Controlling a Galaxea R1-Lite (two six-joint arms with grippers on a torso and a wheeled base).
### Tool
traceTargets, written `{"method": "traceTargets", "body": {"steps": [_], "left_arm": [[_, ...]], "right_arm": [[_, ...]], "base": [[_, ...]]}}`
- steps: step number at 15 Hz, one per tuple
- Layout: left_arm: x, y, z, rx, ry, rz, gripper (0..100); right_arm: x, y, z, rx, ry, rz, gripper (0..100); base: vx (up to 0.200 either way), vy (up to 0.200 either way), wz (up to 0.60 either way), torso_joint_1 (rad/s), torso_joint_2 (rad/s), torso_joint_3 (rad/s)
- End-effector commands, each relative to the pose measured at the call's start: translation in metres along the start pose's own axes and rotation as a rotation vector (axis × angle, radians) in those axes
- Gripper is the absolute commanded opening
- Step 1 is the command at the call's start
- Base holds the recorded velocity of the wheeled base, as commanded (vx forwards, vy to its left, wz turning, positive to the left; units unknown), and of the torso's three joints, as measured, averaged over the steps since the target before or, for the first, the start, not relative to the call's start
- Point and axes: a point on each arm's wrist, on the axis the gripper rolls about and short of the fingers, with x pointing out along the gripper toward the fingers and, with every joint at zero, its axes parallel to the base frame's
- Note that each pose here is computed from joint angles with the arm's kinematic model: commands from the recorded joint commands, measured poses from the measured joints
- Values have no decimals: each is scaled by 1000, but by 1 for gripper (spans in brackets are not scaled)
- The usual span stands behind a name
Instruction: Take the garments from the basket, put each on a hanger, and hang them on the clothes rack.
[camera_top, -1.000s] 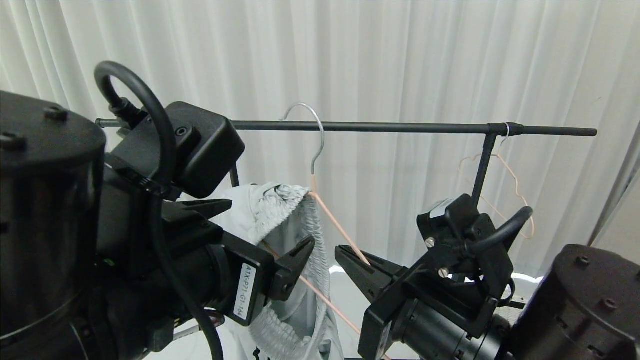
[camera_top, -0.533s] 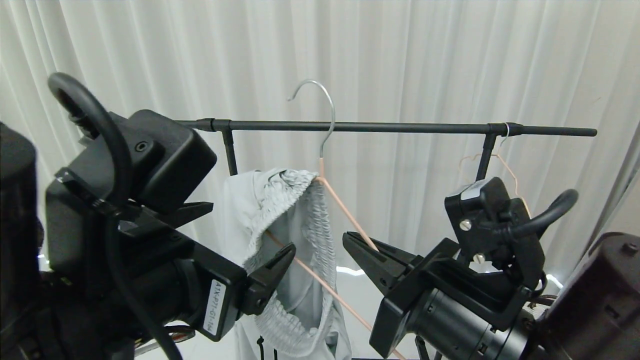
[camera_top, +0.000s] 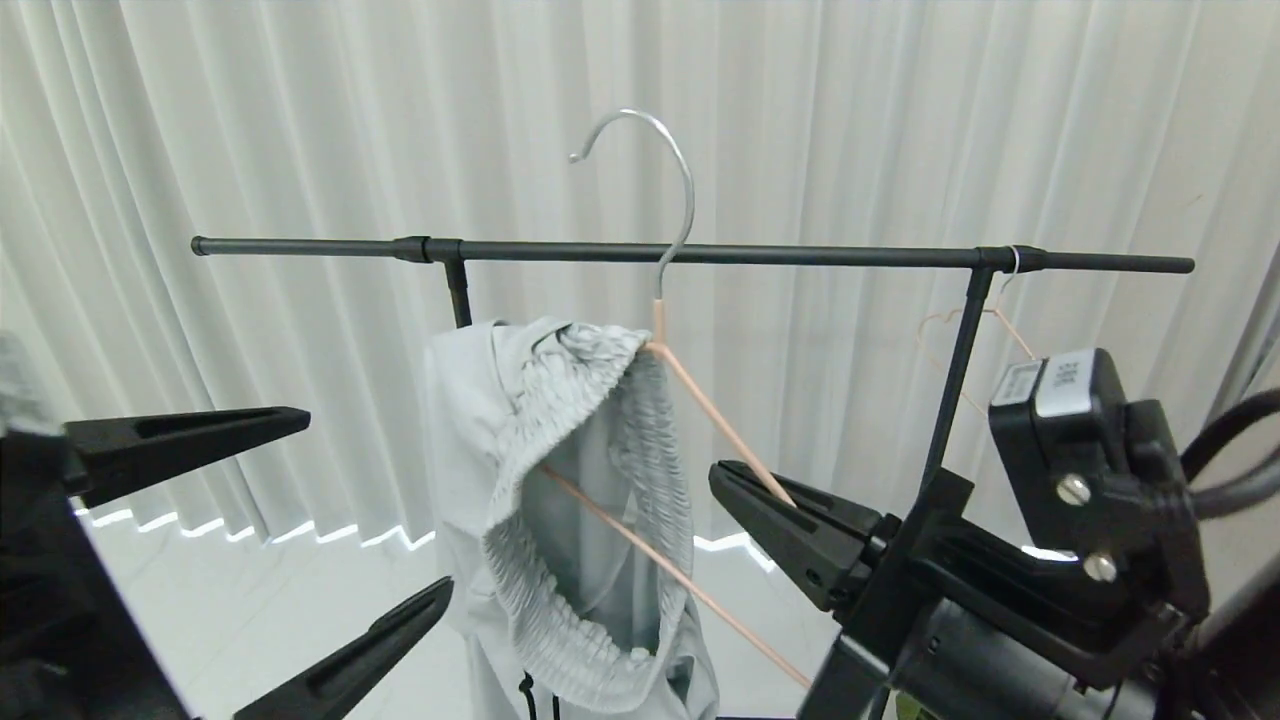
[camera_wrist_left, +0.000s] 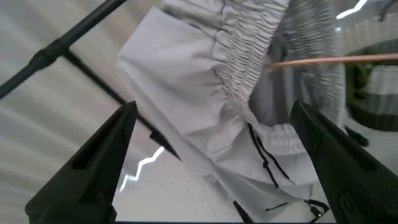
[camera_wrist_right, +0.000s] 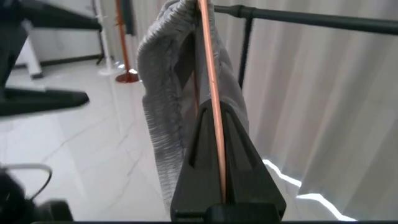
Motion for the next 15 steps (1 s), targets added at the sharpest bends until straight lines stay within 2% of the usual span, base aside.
{"method": "traceTargets", "body": {"steps": [1, 5, 8, 11, 15], "left_arm": [[-23, 13, -6, -32, -71, 15, 100], [-22, 14, -8, -37, -73, 2, 100], [-19, 6, -15, -19, -81, -119, 100], [-11, -5, -28, 4, -60, -263, 100], [-4, -13, -37, 18, -24, -331, 100]], "right_arm": [[-19, -4, -1, -50, 13, 68, 0], [-30, -2, -6, -84, 35, 124, 0], [-45, 4, -13, -86, 66, 203, 0], [-55, 9, -19, -99, 89, 277, 0], [-63, 15, -25, -112, 115, 357, 0]], "base": [[0, 0, 0, 0, 0, 0], [0, 0, 0, 0, 0, 0], [0, 0, 0, 0, 0, 0], [0, 0, 0, 0, 0, 0], [0, 0, 0, 0, 0, 0]]}}
